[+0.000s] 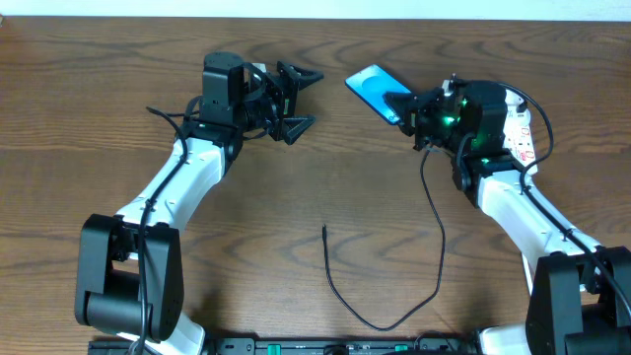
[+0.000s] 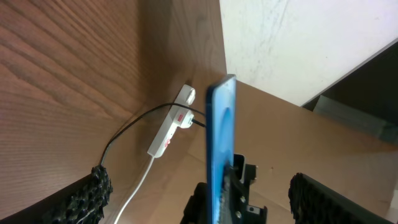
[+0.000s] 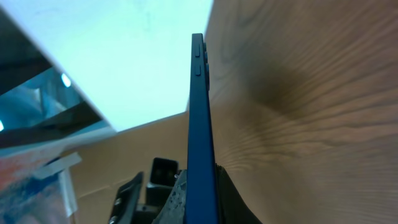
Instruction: Plug charger to phone and switch on socket
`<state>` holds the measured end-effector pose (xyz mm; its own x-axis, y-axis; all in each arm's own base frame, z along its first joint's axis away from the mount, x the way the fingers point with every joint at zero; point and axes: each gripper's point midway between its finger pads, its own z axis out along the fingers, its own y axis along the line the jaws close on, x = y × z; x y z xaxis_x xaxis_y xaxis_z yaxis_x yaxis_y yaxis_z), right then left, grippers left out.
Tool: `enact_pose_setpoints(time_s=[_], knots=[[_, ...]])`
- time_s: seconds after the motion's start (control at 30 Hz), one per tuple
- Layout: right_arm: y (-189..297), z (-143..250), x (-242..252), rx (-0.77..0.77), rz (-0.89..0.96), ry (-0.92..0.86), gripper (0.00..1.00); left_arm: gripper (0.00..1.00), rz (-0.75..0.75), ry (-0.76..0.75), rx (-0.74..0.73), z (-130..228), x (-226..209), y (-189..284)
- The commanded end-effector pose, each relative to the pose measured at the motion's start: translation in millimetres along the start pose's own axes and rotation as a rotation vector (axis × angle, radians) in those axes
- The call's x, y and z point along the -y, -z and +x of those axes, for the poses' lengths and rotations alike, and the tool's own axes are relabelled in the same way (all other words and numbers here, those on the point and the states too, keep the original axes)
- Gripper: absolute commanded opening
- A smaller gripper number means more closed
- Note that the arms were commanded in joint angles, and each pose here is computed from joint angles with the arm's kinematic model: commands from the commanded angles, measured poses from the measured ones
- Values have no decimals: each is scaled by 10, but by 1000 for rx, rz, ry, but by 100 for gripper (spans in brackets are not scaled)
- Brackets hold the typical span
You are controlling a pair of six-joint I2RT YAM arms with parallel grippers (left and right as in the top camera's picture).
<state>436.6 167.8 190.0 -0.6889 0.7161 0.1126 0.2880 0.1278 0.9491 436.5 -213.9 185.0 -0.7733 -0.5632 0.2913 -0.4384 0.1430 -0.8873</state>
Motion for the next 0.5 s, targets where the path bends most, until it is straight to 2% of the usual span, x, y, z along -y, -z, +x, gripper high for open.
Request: enact_pose_setpoints(time_s=[0.0,0.1,0.23,0.27,0.3,0.37,0.47], knots=[[-36,149,-200,-43,-51,9,1,93,23,-44,10,22,112,68],[-79,259,-206,-68,-48,-54,1,92,21,-44,24,-2,110,68],[-114,357,-206,-90,-45,-49,1,91,21,-46,33,-17,110,68],[-125,389,-213,-97,-47,-48,1,88,19,-75,55,-55,108,70],[-136,421,-227,-104,-51,-47,1,80,16,-96,70,-80,106,71],[-152,472,-248,-114,-58,-38,1,77,15,-108,76,-89,106,71],[-178,558,-260,-133,-59,-56,1,77,15,-108,77,-91,106,71]])
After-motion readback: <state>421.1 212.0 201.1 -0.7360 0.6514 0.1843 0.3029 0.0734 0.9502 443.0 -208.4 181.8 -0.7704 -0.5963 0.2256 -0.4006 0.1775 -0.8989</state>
